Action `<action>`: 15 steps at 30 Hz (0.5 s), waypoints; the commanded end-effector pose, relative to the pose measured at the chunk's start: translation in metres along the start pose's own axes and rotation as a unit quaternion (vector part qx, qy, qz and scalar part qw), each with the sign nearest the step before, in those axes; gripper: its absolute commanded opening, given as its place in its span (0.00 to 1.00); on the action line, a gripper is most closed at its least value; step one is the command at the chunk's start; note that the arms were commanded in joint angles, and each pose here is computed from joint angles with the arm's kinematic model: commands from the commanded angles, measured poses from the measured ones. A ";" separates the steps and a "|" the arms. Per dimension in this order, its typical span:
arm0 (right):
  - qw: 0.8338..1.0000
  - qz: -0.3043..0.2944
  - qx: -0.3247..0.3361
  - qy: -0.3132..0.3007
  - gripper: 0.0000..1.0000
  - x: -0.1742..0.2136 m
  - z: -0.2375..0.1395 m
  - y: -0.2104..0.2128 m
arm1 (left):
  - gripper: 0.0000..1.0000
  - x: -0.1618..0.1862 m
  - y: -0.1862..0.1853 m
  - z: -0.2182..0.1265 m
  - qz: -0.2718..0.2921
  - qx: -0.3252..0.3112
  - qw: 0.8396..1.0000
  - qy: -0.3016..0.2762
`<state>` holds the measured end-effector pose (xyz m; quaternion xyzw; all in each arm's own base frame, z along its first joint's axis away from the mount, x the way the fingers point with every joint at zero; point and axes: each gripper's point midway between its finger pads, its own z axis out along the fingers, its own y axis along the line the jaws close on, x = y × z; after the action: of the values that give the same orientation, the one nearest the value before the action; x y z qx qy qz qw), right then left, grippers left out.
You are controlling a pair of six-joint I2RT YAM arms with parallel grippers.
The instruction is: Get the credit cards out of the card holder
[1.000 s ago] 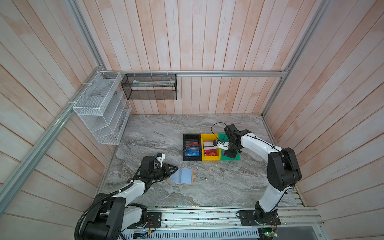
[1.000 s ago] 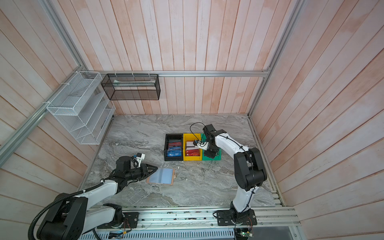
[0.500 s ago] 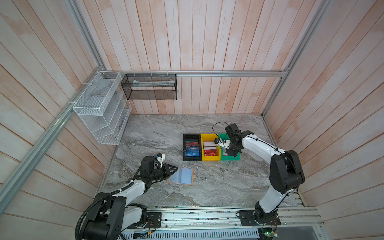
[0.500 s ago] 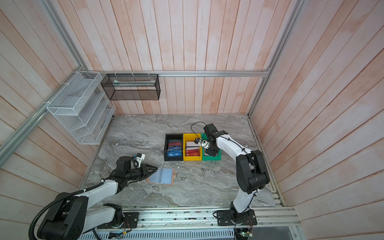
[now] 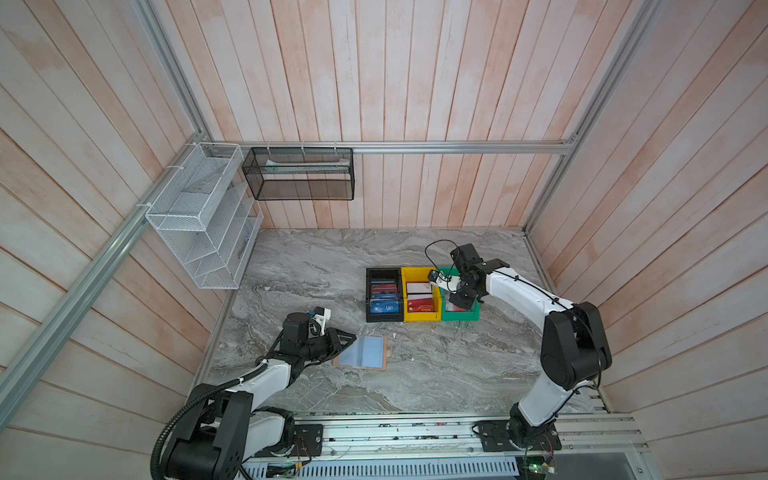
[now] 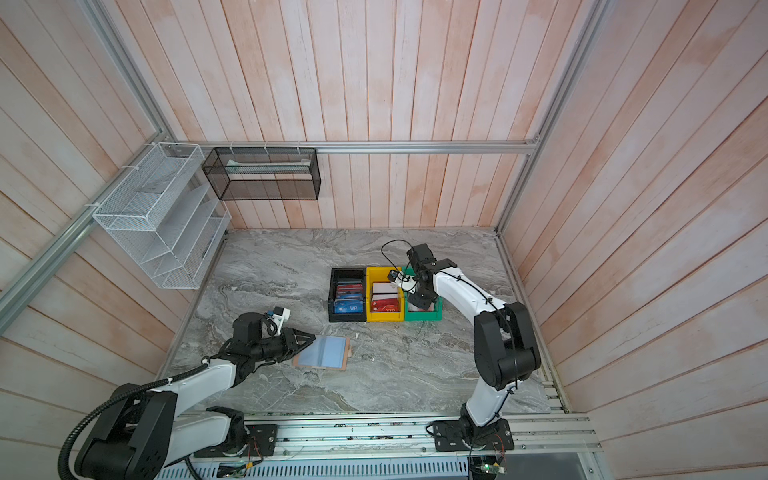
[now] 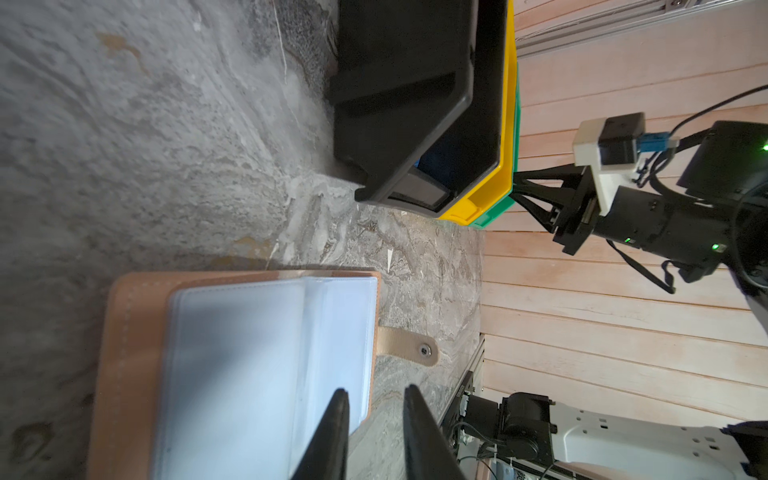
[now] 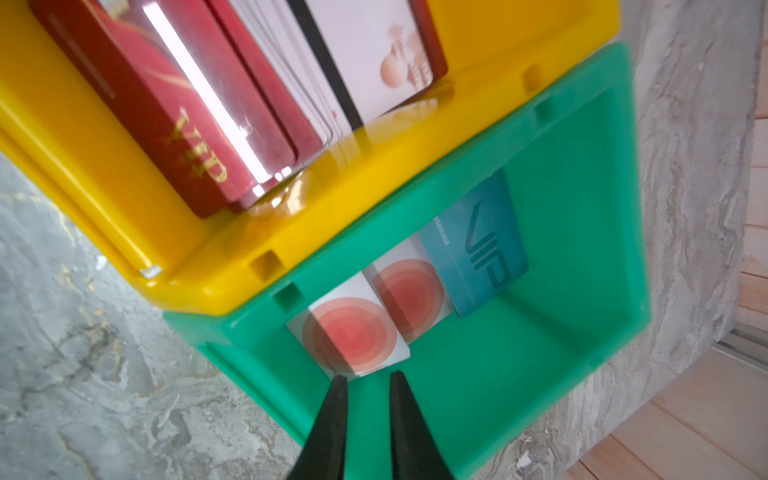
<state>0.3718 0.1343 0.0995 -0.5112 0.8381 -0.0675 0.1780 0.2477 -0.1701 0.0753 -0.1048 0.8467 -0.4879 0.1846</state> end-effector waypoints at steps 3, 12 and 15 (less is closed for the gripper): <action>0.979 0.112 -0.037 -0.163 0.29 -0.041 -0.061 -0.002 | 0.26 -0.014 -0.007 -0.005 0.024 -0.007 0.999 -0.025; 0.886 0.297 0.015 -0.355 0.98 -0.001 -0.119 -0.031 | 0.34 -0.065 -0.040 -0.031 0.110 -0.070 0.986 -0.109; 0.842 0.358 0.099 -0.391 0.98 0.038 -0.135 -0.056 | 0.38 -0.091 -0.047 -0.049 0.152 -0.129 0.968 -0.151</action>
<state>0.3428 0.0851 0.2022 -0.2129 0.8462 0.1149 0.4748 0.2987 -0.1485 0.1519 -0.0744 0.8502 -0.4072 0.3254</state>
